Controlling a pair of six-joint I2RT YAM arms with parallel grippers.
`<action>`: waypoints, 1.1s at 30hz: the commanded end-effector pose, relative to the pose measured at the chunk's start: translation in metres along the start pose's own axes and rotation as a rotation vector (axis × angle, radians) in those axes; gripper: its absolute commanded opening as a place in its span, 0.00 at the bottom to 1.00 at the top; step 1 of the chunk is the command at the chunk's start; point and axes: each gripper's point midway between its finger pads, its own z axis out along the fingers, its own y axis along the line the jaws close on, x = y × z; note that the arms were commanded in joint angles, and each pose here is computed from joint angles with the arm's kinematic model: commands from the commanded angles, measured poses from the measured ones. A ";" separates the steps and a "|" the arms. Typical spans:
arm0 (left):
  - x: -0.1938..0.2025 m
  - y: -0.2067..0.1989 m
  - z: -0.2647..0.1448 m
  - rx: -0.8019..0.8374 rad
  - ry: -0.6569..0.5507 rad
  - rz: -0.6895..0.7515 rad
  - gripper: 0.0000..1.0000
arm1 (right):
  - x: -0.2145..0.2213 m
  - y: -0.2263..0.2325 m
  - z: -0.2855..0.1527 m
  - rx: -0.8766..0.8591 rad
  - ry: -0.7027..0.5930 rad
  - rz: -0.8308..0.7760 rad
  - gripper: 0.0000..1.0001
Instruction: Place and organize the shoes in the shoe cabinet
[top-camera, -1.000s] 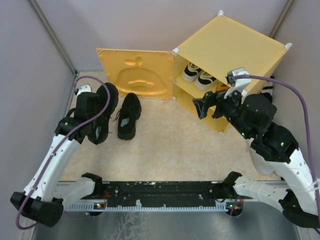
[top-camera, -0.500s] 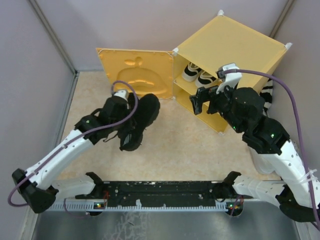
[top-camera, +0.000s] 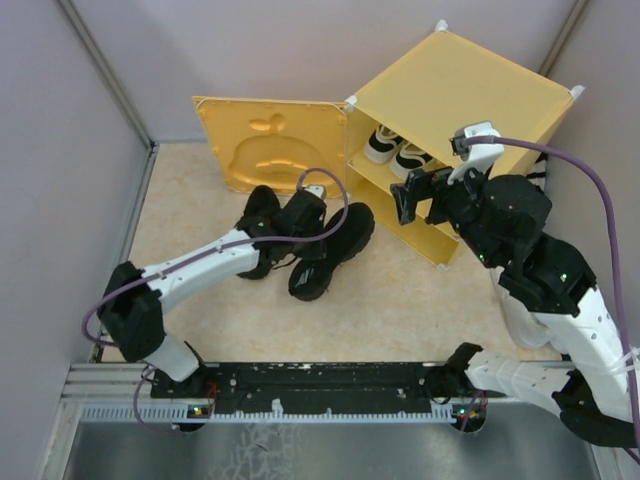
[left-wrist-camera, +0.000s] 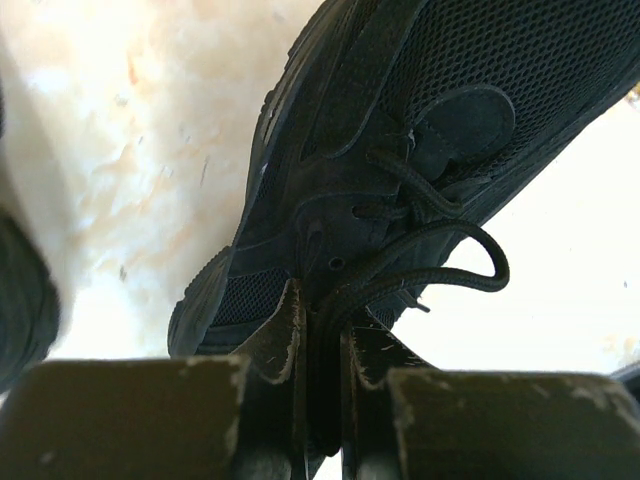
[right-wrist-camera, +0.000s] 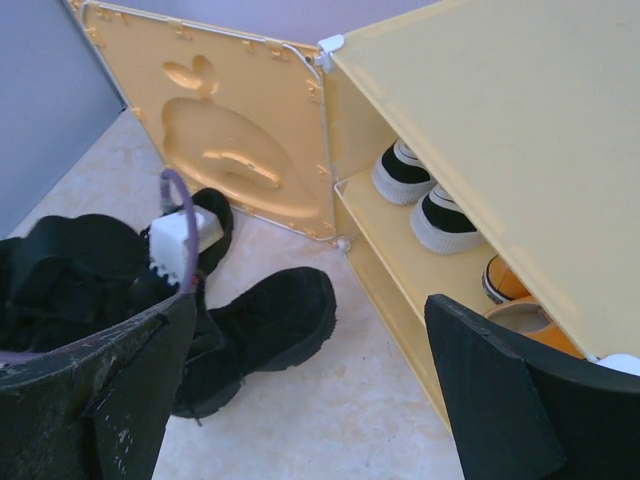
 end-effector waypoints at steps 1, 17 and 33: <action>-0.064 -0.056 0.017 0.152 -0.154 0.013 0.00 | -0.030 -0.010 -0.015 0.022 -0.077 -0.005 0.98; -0.067 -0.072 0.069 0.158 -0.032 0.070 0.00 | -0.035 -0.029 -0.034 0.085 -0.091 -0.016 0.98; -0.057 -0.044 0.069 0.038 0.019 0.121 0.00 | -0.035 -0.032 -0.037 0.096 -0.102 -0.007 0.98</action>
